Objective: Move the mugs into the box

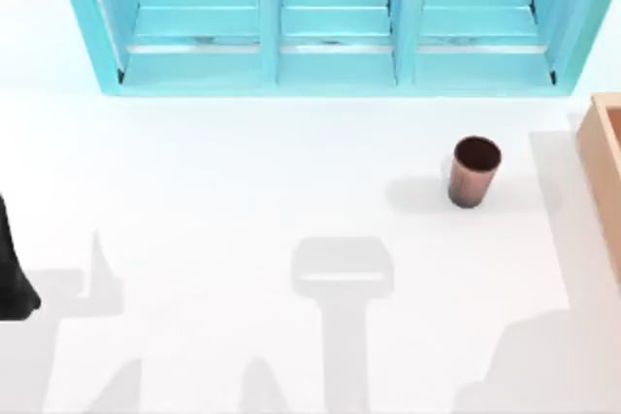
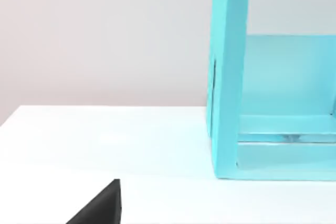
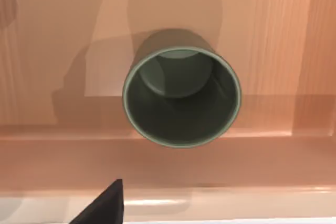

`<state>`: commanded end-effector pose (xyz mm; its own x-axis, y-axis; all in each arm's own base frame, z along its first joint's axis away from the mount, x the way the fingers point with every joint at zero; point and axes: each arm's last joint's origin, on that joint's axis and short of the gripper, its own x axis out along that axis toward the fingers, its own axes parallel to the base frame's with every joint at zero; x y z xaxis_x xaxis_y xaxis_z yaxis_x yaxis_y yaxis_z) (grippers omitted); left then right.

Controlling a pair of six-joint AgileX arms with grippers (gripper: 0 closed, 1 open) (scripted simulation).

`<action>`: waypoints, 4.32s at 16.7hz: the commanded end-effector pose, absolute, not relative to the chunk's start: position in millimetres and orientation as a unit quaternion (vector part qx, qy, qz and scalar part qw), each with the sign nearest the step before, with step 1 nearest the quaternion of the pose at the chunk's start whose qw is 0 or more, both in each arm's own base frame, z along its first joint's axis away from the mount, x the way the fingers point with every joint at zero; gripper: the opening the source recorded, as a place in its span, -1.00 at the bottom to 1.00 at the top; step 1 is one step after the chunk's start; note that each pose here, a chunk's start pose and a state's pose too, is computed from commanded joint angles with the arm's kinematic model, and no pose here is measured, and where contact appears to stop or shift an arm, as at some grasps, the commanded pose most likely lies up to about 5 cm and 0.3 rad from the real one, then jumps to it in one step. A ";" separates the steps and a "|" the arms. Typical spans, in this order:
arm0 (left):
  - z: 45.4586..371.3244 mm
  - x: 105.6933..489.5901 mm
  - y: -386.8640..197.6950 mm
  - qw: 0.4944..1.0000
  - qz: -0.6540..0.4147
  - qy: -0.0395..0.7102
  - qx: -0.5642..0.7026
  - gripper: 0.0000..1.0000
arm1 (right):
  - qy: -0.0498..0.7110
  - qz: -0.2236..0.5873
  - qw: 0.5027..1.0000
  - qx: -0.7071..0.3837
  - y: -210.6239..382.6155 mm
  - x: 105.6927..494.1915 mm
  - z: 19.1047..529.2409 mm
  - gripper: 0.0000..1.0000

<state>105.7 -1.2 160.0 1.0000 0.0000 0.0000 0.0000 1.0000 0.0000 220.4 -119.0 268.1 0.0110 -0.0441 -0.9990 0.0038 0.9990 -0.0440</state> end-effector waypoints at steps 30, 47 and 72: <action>160.0 105.7 -1.2 1.000 0.000 0.000 0.000 1.00 | 0.708 -0.004 0.706 0.003 141.4 409.9 249.6 1.00; 160.0 105.7 -1.2 1.000 0.000 0.000 0.000 1.00 | 0.708 -0.004 0.706 0.003 143.3 410.0 149.0 1.00; 160.0 105.7 -1.2 1.000 0.000 0.000 0.000 1.00 | 0.707 -0.005 0.707 0.004 142.5 410.1 149.7 -1.00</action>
